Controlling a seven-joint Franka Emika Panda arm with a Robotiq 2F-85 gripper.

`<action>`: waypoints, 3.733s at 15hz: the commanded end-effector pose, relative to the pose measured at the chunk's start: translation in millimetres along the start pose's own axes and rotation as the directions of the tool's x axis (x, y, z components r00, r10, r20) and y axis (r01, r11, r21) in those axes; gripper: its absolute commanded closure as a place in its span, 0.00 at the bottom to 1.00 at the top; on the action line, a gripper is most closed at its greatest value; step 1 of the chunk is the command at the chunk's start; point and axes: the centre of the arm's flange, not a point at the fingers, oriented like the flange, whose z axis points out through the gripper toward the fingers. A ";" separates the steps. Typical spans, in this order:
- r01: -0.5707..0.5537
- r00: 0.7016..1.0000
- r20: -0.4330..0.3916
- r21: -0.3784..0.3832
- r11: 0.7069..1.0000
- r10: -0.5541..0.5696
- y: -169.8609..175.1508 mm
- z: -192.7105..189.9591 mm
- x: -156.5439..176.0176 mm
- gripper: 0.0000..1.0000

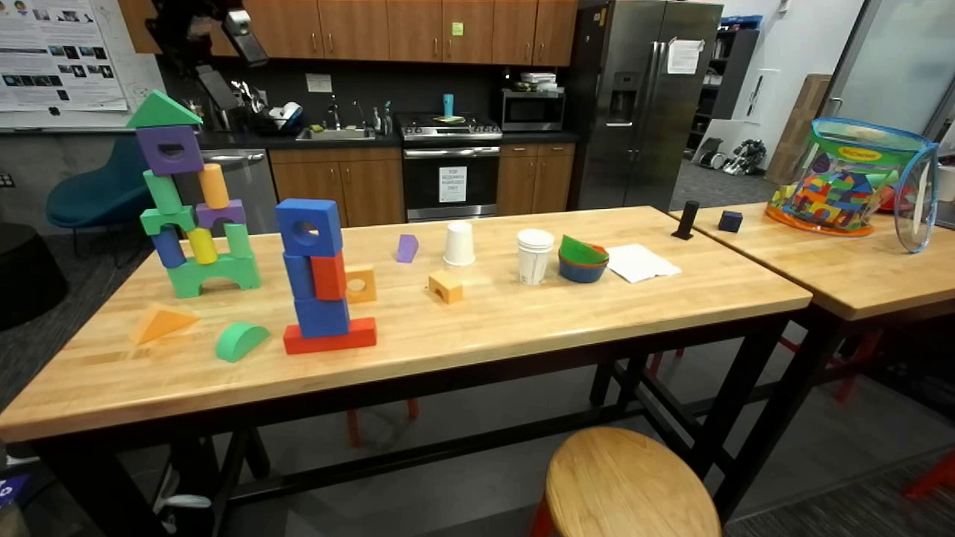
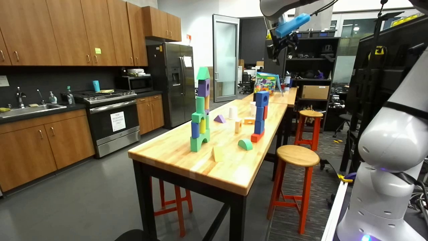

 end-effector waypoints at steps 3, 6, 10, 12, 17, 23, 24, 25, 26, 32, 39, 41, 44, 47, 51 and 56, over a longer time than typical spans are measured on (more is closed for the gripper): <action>0.176 0.983 0.043 0.056 0.983 -0.179 -7.6 3.9 0.7 0.00; 0.275 0.955 0.081 0.121 0.954 -0.285 -18.8 7.8 -0.8 0.00; 0.298 0.932 0.143 0.215 0.930 -0.332 -32.4 15.0 -6.2 0.00; 0.298 0.921 0.174 0.261 0.918 -0.349 -34.9 21.2 -8.4 0.00; 0.314 0.900 0.187 0.345 0.884 -0.393 -37.6 30.7 -10.4 0.00; 0.361 0.896 0.142 0.315 0.877 -0.420 -43.8 29.7 -14.3 0.00; 0.341 0.898 0.166 0.325 0.882 -0.408 -43.8 32.7 -13.1 0.00; 0.344 0.898 0.162 0.323 0.882 -0.410 -44.8 32.0 -13.0 0.00; 0.346 0.897 0.160 0.323 0.881 -0.411 -45.6 31.5 -13.0 0.00; 0.350 0.892 0.169 0.330 0.877 -0.420 -48.6 31.2 -13.1 0.00; 0.362 0.883 0.177 0.335 0.870 -0.436 -54.7 33.6 -14.6 0.00; 0.360 0.882 0.182 0.336 0.870 -0.435 -56.6 35.4 -14.9 0.00; 0.361 0.876 0.192 0.348 0.865 -0.443 -60.2 38.3 -16.4 0.00; 0.358 0.866 0.209 0.374 0.856 -0.454 -64.0 41.7 -18.3 0.00; 0.355 0.855 0.229 0.398 0.846 -0.466 -69.9 44.9 -20.4 0.00; 0.350 0.855 0.234 0.397 0.848 -0.462 -72.9 48.9 -19.8 0.00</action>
